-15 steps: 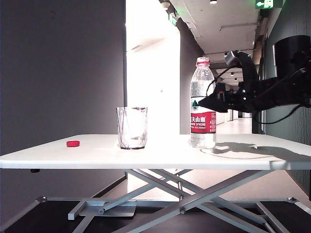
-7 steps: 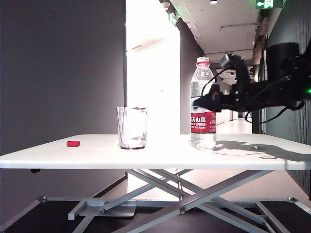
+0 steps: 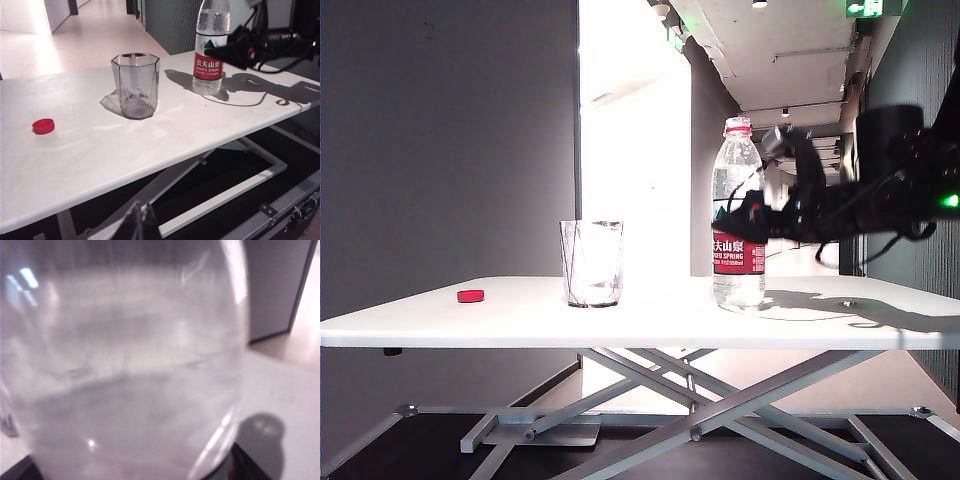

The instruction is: Pick up the mineral water bottle on the table and pour water into the mug until it's half full.

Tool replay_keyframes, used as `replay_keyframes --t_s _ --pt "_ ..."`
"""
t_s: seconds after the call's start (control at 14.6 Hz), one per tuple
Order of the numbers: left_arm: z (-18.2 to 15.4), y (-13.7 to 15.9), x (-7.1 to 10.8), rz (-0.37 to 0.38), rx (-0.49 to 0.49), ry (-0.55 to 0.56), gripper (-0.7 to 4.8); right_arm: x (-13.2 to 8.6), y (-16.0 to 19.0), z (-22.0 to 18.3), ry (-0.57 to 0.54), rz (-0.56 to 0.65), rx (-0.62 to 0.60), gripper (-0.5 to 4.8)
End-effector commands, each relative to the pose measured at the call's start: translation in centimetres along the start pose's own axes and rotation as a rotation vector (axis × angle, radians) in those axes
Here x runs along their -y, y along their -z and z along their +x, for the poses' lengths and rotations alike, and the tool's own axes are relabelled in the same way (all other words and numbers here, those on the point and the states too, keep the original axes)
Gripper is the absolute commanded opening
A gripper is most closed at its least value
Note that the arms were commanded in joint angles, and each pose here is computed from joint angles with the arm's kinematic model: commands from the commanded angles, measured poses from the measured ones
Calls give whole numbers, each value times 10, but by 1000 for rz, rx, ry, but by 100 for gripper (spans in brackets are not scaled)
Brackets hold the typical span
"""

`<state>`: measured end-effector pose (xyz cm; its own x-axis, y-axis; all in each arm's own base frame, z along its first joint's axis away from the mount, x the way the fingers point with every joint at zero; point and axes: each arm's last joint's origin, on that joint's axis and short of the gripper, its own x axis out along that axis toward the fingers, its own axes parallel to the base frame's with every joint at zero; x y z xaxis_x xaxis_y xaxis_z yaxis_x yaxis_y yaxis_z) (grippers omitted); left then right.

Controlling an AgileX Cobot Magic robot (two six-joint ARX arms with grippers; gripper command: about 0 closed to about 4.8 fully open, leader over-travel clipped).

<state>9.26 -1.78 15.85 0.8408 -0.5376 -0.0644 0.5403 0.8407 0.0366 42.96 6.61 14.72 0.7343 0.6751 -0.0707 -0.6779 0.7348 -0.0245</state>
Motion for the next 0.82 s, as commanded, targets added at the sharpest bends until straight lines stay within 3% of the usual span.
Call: replay_keyframes --t_s 0.07,0.62,0.69,0.82 --pt "0 -1 0 7 6 4 -5 -1 0 3 19 -13 17 479" --pt "0 0 0 3 -1 5 -5 1 -10 7 66 -25 73 477" --pt "0 0 0 0 -6 6 -5 1 -10 7 60 -28 76 443" --pt "0 1 0 -7 -18 7 -5 1 -10 7 60 -26 75 422"
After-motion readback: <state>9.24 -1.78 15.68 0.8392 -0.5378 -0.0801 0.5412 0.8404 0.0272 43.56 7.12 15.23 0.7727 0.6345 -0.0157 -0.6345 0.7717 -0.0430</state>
